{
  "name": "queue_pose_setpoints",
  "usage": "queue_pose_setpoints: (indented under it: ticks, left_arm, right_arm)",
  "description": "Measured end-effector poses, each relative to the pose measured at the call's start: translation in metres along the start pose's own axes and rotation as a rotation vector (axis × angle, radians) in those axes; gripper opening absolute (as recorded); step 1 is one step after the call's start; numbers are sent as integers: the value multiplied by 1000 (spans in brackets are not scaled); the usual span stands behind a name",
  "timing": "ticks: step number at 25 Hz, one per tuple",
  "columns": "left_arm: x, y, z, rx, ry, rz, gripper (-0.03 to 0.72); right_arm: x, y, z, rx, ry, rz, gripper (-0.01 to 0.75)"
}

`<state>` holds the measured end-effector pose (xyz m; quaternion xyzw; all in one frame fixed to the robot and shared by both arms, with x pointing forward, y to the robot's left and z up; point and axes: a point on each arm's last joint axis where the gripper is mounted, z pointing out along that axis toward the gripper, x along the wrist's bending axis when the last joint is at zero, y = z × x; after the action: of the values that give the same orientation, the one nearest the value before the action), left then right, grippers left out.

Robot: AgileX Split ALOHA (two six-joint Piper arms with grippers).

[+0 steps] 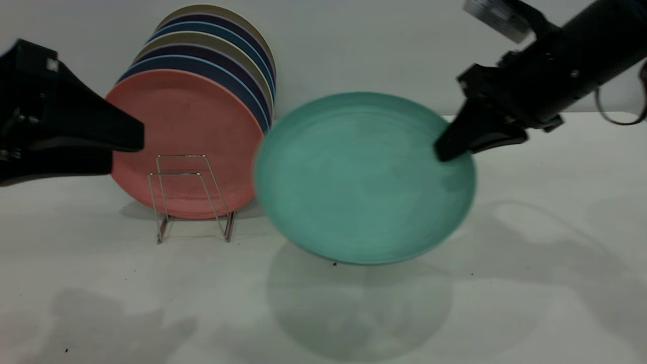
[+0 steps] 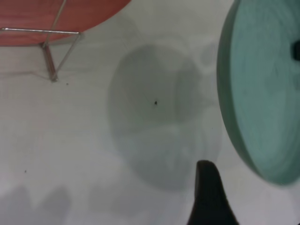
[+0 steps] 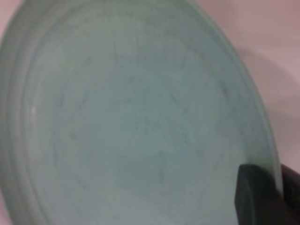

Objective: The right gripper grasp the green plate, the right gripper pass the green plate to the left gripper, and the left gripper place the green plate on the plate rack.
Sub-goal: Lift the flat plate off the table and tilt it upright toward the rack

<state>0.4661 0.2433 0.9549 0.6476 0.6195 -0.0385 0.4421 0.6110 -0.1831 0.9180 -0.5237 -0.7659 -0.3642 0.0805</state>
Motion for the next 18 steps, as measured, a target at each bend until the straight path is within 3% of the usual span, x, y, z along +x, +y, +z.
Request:
queue_pose_setpoints:
  ticks: [14, 18]
  left_arm:
    - [3, 1, 5, -8, -7, 1, 496]
    - [4, 1, 5, -6, -8, 2, 436]
  right_arm:
    - [86, -3, 40, -25, 228, -51, 16]
    - [101, -1, 41, -65, 325, -69, 25]
